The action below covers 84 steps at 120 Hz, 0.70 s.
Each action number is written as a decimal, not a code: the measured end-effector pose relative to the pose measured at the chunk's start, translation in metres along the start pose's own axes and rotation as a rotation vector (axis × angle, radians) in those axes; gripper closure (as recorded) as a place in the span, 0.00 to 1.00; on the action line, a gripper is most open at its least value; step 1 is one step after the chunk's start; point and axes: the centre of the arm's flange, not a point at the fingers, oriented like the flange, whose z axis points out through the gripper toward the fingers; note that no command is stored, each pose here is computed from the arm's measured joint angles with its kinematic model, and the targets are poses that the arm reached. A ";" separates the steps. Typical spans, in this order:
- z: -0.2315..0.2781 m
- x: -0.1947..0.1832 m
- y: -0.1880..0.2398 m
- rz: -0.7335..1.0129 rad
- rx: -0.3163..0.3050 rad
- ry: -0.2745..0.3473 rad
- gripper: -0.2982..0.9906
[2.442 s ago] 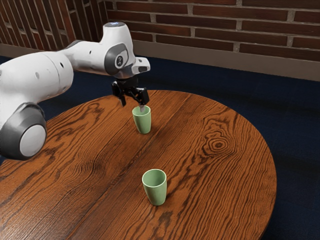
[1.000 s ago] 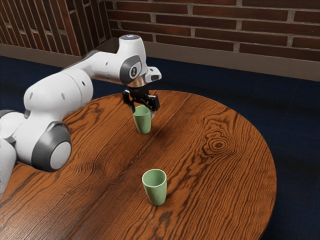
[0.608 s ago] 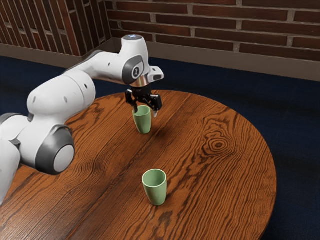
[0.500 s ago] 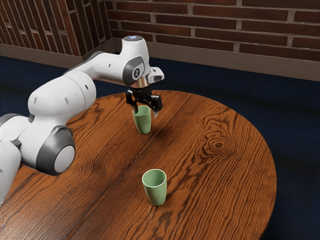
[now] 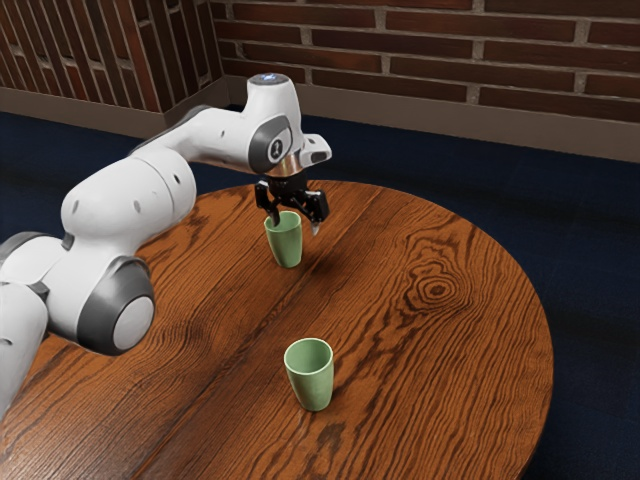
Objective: Place the left cup onto the right cup
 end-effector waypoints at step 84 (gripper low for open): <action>0.015 0.003 0.003 -0.013 -0.003 0.026 0.24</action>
